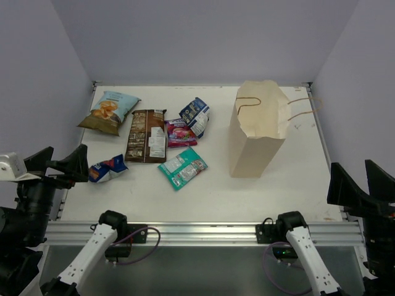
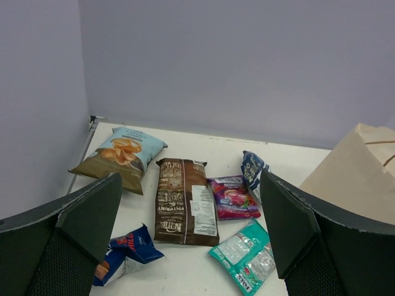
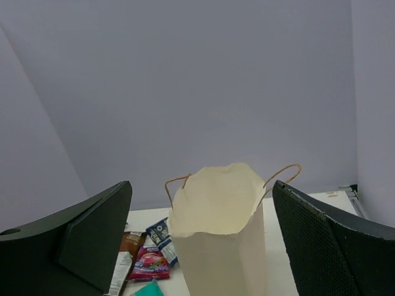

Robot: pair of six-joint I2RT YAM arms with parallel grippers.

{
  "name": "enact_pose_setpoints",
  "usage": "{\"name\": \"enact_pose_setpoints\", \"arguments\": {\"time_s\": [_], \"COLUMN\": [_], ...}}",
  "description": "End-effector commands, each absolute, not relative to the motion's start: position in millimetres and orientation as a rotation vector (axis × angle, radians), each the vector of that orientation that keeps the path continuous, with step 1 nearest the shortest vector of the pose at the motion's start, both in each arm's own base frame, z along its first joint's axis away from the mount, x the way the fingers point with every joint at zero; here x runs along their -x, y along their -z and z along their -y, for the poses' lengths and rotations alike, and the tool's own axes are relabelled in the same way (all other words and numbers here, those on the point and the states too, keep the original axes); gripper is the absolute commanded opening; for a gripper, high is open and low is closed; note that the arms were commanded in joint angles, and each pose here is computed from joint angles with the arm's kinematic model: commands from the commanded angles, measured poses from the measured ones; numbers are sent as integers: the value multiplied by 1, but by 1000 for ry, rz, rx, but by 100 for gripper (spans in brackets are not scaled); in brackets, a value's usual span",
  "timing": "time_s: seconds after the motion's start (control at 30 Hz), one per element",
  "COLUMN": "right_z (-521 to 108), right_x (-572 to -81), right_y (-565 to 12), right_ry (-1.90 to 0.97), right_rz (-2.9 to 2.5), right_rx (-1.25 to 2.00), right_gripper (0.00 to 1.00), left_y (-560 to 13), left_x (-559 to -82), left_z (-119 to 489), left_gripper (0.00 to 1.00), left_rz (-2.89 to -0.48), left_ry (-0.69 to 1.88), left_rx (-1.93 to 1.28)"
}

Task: Take the snacks out of the paper bag

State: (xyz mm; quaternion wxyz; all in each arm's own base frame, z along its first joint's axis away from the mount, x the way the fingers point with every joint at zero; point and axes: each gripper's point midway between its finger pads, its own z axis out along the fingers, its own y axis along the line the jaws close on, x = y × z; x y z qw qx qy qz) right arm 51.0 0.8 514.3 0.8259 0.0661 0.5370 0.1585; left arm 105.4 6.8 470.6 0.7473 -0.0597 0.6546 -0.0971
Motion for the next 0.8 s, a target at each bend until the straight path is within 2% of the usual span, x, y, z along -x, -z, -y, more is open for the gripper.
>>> {"name": "enact_pose_setpoints", "arguments": {"time_s": [0.0, 0.37, 0.77], "right_z": [3, 10, 4], "right_x": [-57, -66, -75], "right_y": [-507, -493, -494], "right_ry": [-282, -249, -254], "right_rz": [-1143, -1149, -1157], "right_rx": [-109, -106, -84], "right_gripper": [99, 99, 99], "left_y": [-454, -454, -445], "left_x": [-109, -85, -97], "left_z": [-9, -44, -45], "left_gripper": [100, 100, 100], "left_rz": [-1474, -1393, -1404], "left_ry": [216, 129, 90], "left_rx": [154, 250, 262]}}
